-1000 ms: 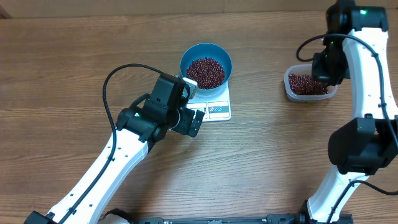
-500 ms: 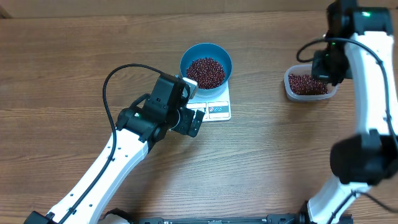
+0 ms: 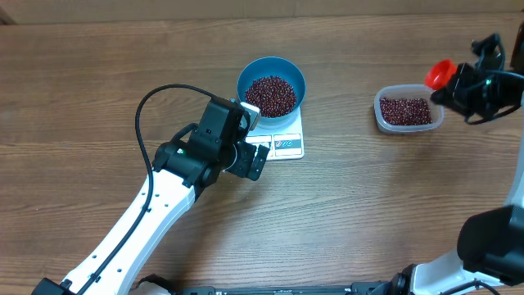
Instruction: Scoop item into bowl and weigh 150g on scale
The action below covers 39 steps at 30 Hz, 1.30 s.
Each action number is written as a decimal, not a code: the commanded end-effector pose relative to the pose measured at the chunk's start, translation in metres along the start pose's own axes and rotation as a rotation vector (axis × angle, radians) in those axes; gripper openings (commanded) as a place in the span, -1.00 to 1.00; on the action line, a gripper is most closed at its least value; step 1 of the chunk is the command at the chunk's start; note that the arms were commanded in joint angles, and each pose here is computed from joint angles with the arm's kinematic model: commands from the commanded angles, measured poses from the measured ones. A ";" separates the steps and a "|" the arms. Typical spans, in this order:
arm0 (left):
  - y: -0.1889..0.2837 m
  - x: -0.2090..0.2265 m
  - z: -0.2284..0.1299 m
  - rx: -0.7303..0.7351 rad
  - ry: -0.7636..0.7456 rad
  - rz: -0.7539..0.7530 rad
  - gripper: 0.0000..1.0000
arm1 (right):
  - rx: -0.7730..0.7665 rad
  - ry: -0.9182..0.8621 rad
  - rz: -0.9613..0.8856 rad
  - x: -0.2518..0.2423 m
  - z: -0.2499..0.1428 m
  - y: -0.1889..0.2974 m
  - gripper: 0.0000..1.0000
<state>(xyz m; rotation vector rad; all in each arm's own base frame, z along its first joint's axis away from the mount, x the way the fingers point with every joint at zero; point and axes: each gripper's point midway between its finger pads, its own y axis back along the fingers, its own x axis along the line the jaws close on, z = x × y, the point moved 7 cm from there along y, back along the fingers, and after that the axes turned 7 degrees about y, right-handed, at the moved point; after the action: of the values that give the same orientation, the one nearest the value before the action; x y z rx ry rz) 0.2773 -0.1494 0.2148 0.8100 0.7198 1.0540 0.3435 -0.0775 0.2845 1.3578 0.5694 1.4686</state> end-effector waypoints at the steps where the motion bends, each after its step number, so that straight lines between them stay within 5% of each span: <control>1: -0.001 -0.001 -0.001 0.004 -0.029 0.000 0.99 | 0.013 -0.074 0.226 -0.009 -0.007 -0.027 -0.92; 15: -0.001 -0.001 -0.001 0.004 -0.029 0.000 0.99 | -0.027 -0.397 0.238 -0.057 -0.026 -0.110 -0.92; 19: -0.001 -0.001 -0.001 0.004 -0.028 0.000 0.99 | -0.020 -0.413 0.239 -0.058 -0.028 -0.114 -0.54; 22: -0.001 -0.001 -0.001 0.004 -0.028 0.000 0.99 | -0.012 -0.418 0.253 -0.057 -0.029 -0.113 0.15; 26: -0.001 -0.001 -0.001 0.004 -0.028 0.000 0.99 | -0.012 -0.421 0.288 -0.055 -0.028 -0.111 0.56; 39: -0.001 -0.001 -0.001 0.004 -0.029 0.000 0.99 | -0.048 -0.294 0.154 -0.031 -0.045 -0.041 0.76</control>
<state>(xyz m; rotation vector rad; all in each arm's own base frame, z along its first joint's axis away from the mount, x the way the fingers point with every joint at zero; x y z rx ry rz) 0.2773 -0.1494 0.2148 0.8098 0.7201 1.0542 0.3150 -0.0734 0.1740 1.7962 0.2109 1.2436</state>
